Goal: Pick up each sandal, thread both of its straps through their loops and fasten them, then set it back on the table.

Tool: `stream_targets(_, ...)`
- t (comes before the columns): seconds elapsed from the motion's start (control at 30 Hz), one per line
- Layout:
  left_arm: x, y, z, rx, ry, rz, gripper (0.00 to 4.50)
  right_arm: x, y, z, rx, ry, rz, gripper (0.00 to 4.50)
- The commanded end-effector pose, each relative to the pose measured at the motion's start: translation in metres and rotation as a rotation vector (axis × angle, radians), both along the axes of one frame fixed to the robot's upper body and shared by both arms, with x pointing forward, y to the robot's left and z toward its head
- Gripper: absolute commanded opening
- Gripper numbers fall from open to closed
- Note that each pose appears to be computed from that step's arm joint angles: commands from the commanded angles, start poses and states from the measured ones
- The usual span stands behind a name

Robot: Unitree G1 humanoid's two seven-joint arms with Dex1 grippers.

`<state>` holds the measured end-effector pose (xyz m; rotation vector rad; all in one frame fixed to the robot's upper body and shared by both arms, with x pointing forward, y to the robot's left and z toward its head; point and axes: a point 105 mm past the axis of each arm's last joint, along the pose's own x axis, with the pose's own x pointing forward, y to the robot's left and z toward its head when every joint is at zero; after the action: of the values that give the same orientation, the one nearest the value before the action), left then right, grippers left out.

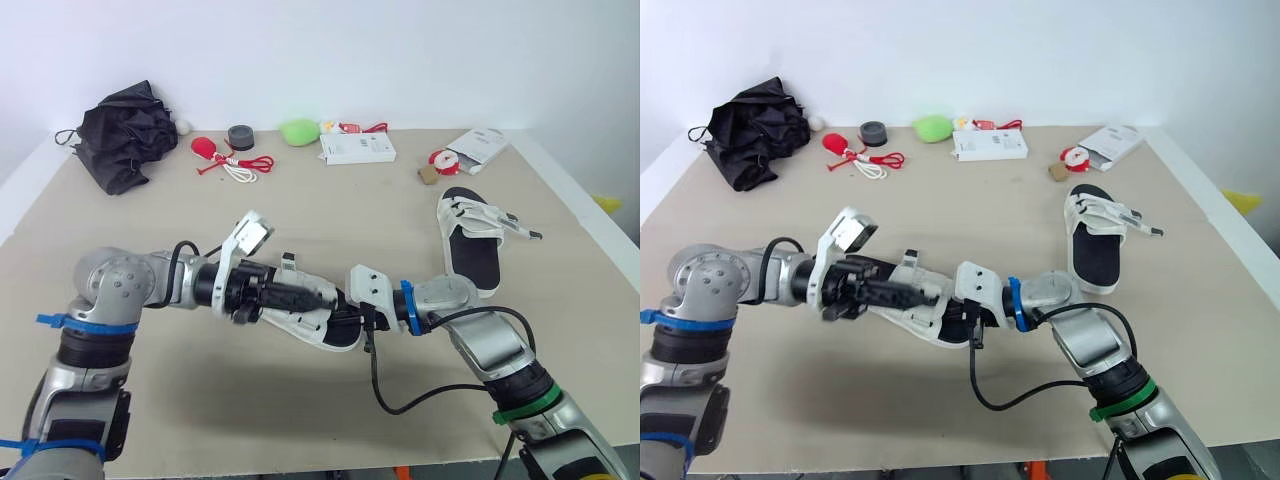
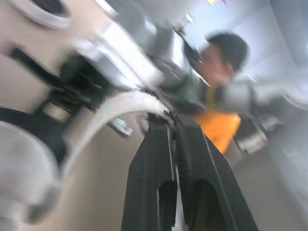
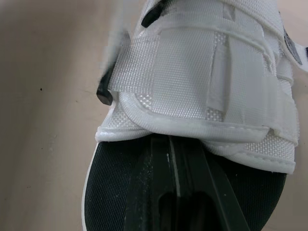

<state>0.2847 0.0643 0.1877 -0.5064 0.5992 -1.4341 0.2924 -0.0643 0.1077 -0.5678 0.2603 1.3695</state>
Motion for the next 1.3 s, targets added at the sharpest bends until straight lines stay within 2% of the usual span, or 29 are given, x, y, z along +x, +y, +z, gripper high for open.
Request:
stream_targets(0.03,0.026,0.005,-0.022,0.079,0.063,0.156,0.09,-0.005,-0.005,-0.026,-0.064,0.076,-0.019,0.00)
stream_targets(0.2,0.018,-0.007,-0.040,0.114,0.120,0.104,0.09,-0.005,-0.005,-0.026,-0.064,0.076,-0.023,0.00)
stream_targets(0.27,0.014,-0.013,-0.039,0.092,0.134,0.071,0.69,-0.006,-0.005,-0.027,-0.063,0.076,-0.026,0.00)
stream_targets(0.3,0.013,-0.015,-0.036,0.078,0.124,0.060,0.80,-0.006,-0.005,-0.027,-0.063,0.076,-0.027,0.00)
stream_targets(0.43,0.005,-0.022,-0.011,-0.033,0.128,-0.023,2.12,-0.006,-0.006,-0.027,-0.064,0.076,-0.031,0.00)
stream_targets(0.47,0.003,-0.022,-0.004,-0.063,0.133,-0.046,2.12,-0.006,-0.006,-0.027,-0.064,0.076,-0.031,0.00)
stream_targets(0.5,0.002,-0.022,0.000,-0.079,0.137,-0.059,2.38,-0.006,-0.006,-0.027,-0.064,0.076,-0.031,0.00)
stream_targets(0.53,0.002,-0.020,0.004,-0.096,0.146,-0.066,3.09,-0.006,-0.005,-0.027,-0.065,0.076,-0.030,0.00)
stream_targets(0.67,0.012,-0.014,0.003,-0.092,0.152,-0.010,3.09,-0.007,-0.005,-0.028,-0.065,0.077,-0.031,0.00)
stream_targets(0.77,0.023,-0.007,0.017,-0.149,0.137,0.038,3.09,-0.007,-0.006,-0.028,-0.067,0.079,-0.032,0.00)
stream_targets(1.0,0.056,0.015,0.020,-0.123,-0.074,0.216,3.09,-0.008,-0.007,-0.029,-0.072,0.079,-0.033,0.00)
stream_targets(1.13,0.055,0.008,-0.011,0.024,-0.189,0.163,3.09,-0.008,-0.008,-0.029,-0.076,0.078,-0.031,0.00)
stream_targets(1.3,0.054,-0.001,-0.024,0.059,-0.234,0.111,3.09,-0.008,-0.009,-0.028,-0.078,0.077,-0.032,0.00)
